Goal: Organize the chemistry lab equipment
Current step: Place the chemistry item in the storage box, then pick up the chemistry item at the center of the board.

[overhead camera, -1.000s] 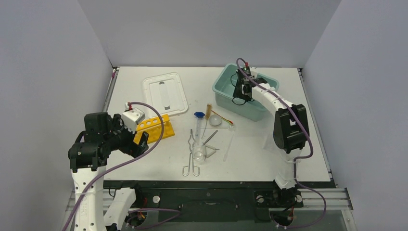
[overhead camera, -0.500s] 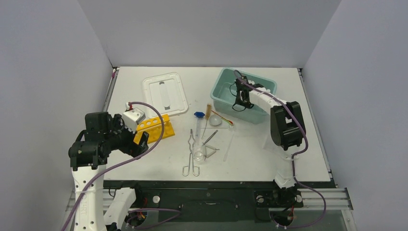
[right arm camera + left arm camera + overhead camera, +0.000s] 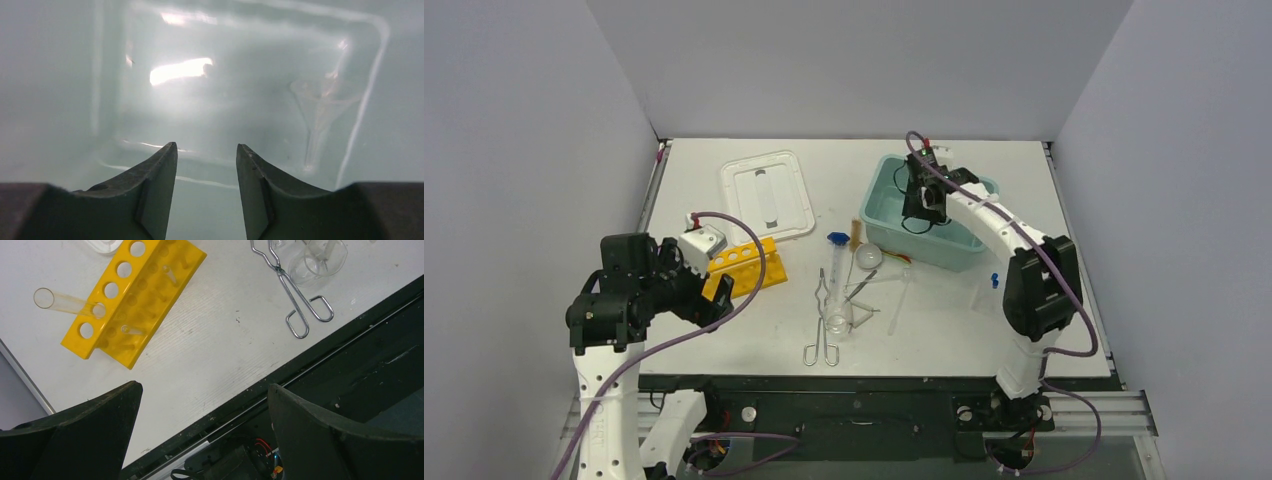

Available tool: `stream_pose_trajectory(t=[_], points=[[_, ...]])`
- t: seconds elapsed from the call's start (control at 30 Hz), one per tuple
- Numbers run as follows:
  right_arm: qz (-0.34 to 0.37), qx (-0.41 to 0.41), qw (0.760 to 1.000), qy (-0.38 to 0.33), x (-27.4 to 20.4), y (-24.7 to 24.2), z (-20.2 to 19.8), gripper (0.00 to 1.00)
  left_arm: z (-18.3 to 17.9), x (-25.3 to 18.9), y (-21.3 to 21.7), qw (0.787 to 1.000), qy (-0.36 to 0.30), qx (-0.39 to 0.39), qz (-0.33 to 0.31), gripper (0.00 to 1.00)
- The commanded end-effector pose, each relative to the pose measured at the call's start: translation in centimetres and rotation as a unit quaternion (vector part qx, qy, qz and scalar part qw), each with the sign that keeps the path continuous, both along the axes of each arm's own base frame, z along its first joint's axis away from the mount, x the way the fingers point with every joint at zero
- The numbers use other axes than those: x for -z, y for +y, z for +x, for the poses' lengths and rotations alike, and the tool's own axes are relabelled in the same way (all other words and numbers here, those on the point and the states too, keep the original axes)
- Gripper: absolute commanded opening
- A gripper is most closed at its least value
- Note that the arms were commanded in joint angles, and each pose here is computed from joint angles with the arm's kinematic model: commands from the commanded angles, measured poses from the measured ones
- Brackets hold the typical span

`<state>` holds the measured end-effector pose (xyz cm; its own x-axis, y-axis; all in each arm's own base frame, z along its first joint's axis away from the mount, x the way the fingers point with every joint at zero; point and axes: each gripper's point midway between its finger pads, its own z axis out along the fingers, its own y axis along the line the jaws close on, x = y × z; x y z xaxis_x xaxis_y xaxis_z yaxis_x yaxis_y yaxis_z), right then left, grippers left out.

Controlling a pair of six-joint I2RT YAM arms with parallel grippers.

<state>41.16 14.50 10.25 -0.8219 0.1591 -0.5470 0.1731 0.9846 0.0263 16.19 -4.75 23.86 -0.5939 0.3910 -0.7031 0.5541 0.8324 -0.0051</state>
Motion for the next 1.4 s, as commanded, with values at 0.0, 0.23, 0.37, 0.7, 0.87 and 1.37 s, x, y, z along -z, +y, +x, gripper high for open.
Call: stream_pose_trajectory(t=[0.0, 0.23, 0.37, 0.7, 0.87, 1.37], points=[[0.002, 0.034, 0.988, -0.152, -12.2, -0.3, 1.1, 0.44, 0.1, -1.5, 0.0, 1.000, -0.025, -0.002, 0.001, 0.96], [0.063, -0.077, 0.978, -0.182, -14.3, 9.3, -4.7, 0.43, 0.8, -1.2, 0.3, 1.000, -0.017, -0.024, -0.002, 0.97], [0.096, -0.164, 0.972, -0.138, -10.1, 16.8, -8.7, 0.40, 1.2, -1.2, 0.6, 0.999, -0.015, -0.035, -0.002, 0.97], [0.106, -0.256, 0.960, -0.051, -0.9, 25.8, -12.9, 0.37, 0.9, -0.9, 1.1, 0.999, -0.016, -0.041, 0.012, 0.97], [0.089, -0.253, 0.963, -0.037, 2.1, 26.5, -12.2, 0.40, 0.9, -0.7, 0.9, 0.999, -0.013, -0.036, 0.010, 0.97], [0.042, -0.214, 0.975, -0.029, 6.1, 24.6, -9.2, 0.42, 0.9, 0.2, 0.7, 1.000, -0.003, -0.024, 0.008, 0.97]])
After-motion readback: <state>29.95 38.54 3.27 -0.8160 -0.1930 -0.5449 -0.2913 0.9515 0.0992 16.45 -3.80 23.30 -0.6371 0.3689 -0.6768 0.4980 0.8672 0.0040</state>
